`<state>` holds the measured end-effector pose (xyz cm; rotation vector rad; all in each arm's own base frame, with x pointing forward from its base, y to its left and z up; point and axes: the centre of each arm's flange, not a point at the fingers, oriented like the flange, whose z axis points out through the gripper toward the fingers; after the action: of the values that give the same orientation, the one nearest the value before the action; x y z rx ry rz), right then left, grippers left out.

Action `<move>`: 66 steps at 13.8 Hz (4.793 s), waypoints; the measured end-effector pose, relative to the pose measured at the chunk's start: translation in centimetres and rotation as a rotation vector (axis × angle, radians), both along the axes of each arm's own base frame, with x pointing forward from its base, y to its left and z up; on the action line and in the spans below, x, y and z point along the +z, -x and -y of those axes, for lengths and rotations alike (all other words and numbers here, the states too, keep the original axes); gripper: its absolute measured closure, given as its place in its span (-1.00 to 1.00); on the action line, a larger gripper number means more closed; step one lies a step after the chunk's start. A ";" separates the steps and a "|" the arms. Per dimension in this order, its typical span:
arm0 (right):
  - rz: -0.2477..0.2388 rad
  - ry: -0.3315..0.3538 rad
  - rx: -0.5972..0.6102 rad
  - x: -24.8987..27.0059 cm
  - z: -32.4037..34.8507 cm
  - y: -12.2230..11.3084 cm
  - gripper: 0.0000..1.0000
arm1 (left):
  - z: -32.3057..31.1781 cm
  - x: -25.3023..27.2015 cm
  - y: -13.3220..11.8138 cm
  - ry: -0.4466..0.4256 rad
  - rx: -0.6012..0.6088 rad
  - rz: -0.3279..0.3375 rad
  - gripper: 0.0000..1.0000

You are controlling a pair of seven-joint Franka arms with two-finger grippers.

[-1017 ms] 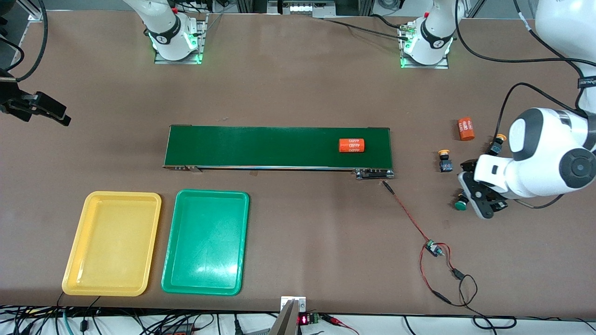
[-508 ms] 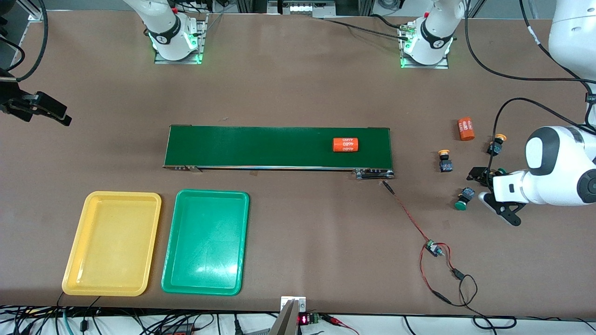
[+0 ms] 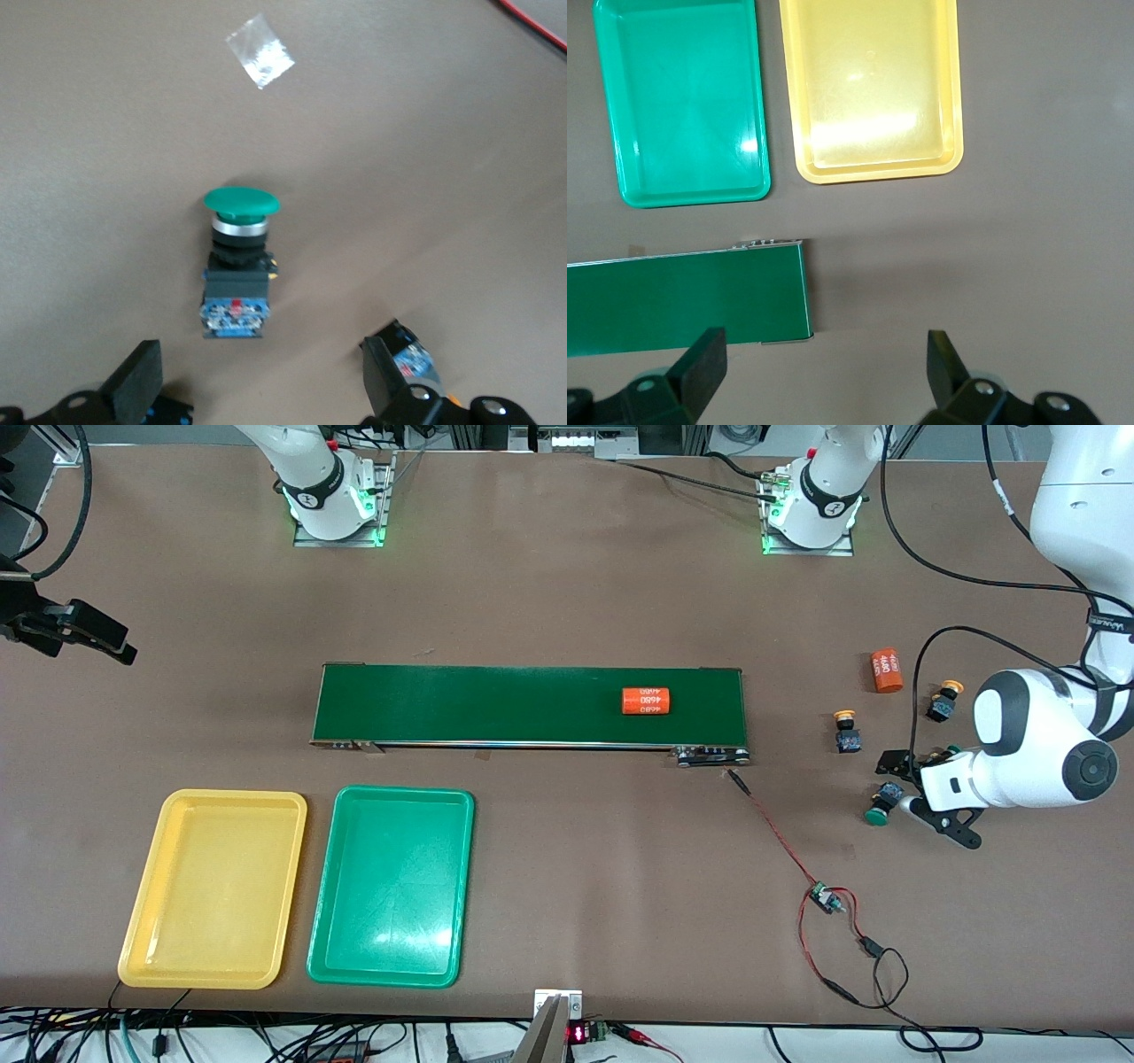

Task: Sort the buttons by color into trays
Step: 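Lower the left gripper and grasp the green-capped button, then place the green button on the conveyor belt and open the left gripper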

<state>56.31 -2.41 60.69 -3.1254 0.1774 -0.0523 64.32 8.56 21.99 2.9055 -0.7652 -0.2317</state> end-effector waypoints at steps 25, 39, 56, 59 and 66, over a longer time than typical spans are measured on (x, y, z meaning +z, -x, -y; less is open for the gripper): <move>0.000 0.000 0.000 0.0 0.0 0.0 -1.00 | -0.2 -1.5 0.0 -0.010 0.005 0.050 0.15; 0.000 0.000 0.000 0.0 0.0 0.0 -1.00 | 25.3 9.2 10.2 -0.131 0.255 -0.016 0.15; -0.001 -0.001 0.013 0.0 -0.7 0.0 -1.00 | 31.8 3.8 13.3 -0.120 0.550 -0.171 0.15; -0.001 -0.001 0.013 0.0 -0.7 0.0 -1.00 | 32.4 3.6 13.5 -0.119 0.551 -0.167 0.13; -0.001 -0.001 0.013 0.0 -0.7 0.0 -1.00 | 32.9 8.8 11.4 -0.056 0.559 -0.073 -0.94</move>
<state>56.34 -1.71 60.66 -3.1258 0.1572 -0.0509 52.94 -24.32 30.83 2.9962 0.0800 -0.2944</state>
